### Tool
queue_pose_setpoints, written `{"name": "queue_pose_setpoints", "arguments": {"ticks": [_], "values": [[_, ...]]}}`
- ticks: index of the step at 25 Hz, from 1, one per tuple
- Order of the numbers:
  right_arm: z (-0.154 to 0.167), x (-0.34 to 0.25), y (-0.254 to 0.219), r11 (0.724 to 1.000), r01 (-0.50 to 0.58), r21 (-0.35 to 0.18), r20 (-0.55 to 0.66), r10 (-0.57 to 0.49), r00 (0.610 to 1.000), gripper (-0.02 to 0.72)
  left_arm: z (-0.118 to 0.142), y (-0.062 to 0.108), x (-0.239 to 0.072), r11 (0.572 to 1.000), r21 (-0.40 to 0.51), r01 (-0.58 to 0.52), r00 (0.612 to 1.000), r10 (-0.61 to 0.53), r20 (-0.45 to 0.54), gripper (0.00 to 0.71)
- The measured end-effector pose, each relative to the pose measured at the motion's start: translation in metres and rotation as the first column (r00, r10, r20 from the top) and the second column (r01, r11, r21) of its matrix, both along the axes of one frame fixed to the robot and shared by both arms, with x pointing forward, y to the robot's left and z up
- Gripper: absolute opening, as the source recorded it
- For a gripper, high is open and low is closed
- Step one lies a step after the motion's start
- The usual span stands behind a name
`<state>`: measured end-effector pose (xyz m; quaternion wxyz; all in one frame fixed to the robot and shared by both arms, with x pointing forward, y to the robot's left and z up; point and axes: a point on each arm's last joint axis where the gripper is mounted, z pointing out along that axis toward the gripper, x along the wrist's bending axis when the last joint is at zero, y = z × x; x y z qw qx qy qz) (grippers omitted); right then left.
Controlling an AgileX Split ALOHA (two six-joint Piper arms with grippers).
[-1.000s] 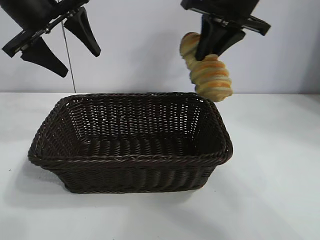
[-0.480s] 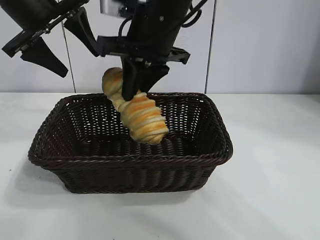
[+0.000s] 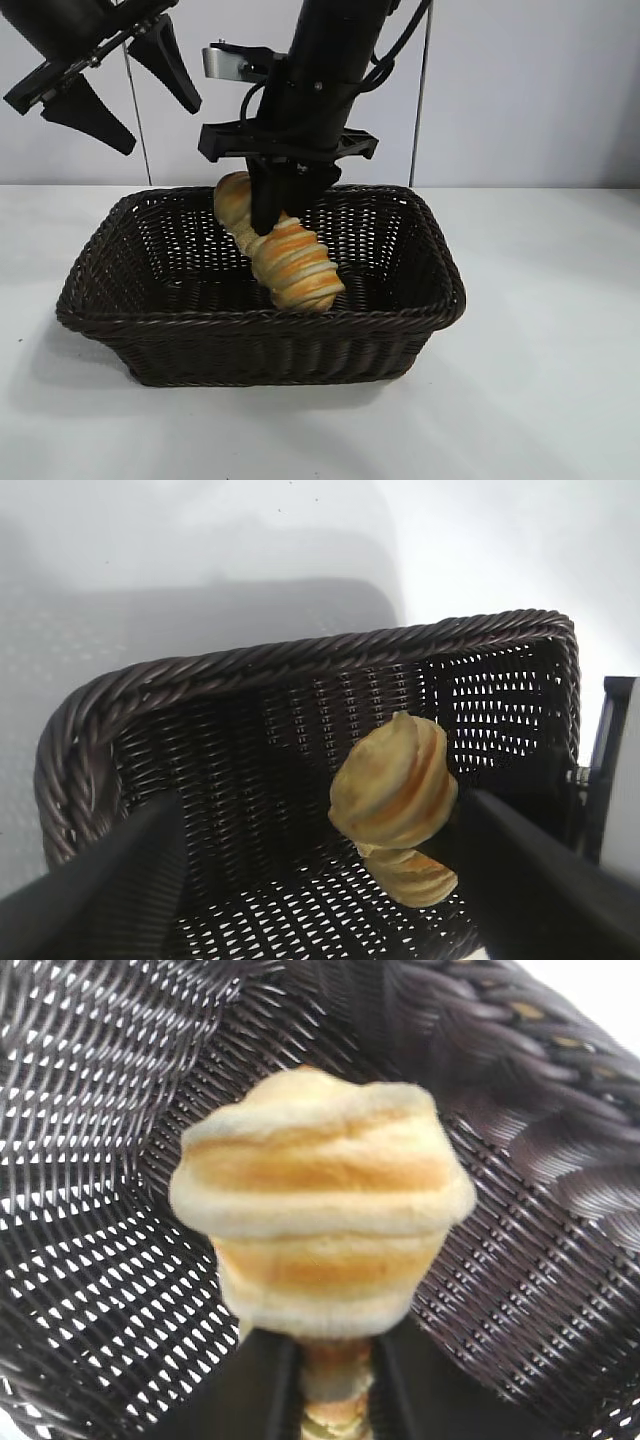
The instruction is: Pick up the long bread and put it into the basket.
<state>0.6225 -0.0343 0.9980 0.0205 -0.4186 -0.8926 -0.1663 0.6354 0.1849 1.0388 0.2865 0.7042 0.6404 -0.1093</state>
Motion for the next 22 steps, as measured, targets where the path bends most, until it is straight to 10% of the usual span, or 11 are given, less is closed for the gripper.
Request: {"name": "queue_pose_setpoints", "arguments": {"ticks": [15,22], "values": [[0.098,0.032,-0.123,0.943,0.272,0.192,0.069,-0.289,0.955,0.486,0.0,0.0,0.0,1.0,0.0,0.0,1.0,0.0,-0.001,0.542],[0.099,0.032,-0.125,0.94,0.276,0.2,0.058,-0.293,0.954,0.486,0.0,0.0,0.0,1.0,0.0,0.002,1.0,-0.002,-0.004,0.542]]}}
